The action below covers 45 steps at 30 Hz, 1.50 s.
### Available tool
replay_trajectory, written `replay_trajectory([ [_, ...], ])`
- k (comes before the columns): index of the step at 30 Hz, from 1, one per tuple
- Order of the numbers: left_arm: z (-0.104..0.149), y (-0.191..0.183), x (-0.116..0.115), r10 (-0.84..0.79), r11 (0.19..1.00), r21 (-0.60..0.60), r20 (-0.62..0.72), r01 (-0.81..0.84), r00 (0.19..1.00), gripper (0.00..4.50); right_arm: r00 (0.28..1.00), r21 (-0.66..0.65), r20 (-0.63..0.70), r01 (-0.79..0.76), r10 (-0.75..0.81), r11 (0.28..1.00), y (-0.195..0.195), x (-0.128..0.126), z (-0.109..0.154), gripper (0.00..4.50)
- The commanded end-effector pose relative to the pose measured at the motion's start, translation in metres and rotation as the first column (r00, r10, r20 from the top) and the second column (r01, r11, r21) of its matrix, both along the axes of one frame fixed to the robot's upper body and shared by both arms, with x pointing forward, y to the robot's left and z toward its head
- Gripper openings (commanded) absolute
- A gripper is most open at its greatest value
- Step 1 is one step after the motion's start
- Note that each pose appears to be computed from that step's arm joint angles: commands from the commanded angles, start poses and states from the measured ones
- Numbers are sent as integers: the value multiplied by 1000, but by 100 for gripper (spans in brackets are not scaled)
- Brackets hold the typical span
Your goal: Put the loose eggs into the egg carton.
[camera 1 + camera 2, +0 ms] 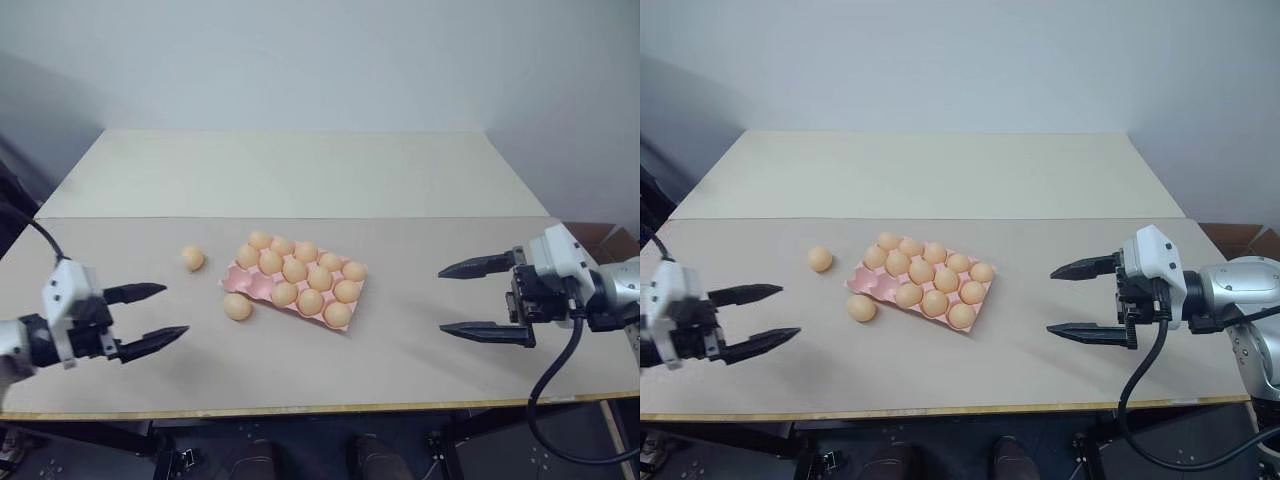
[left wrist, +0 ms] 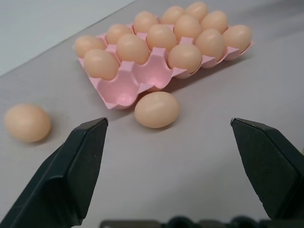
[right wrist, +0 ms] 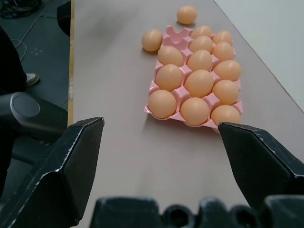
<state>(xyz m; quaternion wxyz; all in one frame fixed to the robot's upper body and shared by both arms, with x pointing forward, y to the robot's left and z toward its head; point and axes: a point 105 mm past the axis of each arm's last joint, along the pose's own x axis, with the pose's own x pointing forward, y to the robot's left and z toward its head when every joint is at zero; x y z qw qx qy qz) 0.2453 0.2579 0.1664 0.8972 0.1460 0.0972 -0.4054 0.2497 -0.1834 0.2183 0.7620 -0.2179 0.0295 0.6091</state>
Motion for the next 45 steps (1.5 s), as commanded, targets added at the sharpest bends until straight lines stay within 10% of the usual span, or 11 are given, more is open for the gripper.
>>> replay_trajectory([
  [1,-4,-13,13,50,999,7,49,-50,998,450,997,20,77,-21,19,1000,5,-4,15,446],
  [23,-59,-61,65,327,942,-89,15,-324,945,450,992,52,122,-20,13,998,14,-9,25,446],
  [32,-55,-58,62,313,947,-79,6,-312,950,211,991,53,135,-4,-4,999,13,-12,26,450],
  [45,0,-92,55,101,981,-176,144,-75,984,204,981,140,171,72,-96,988,16,-3,32,450],
])
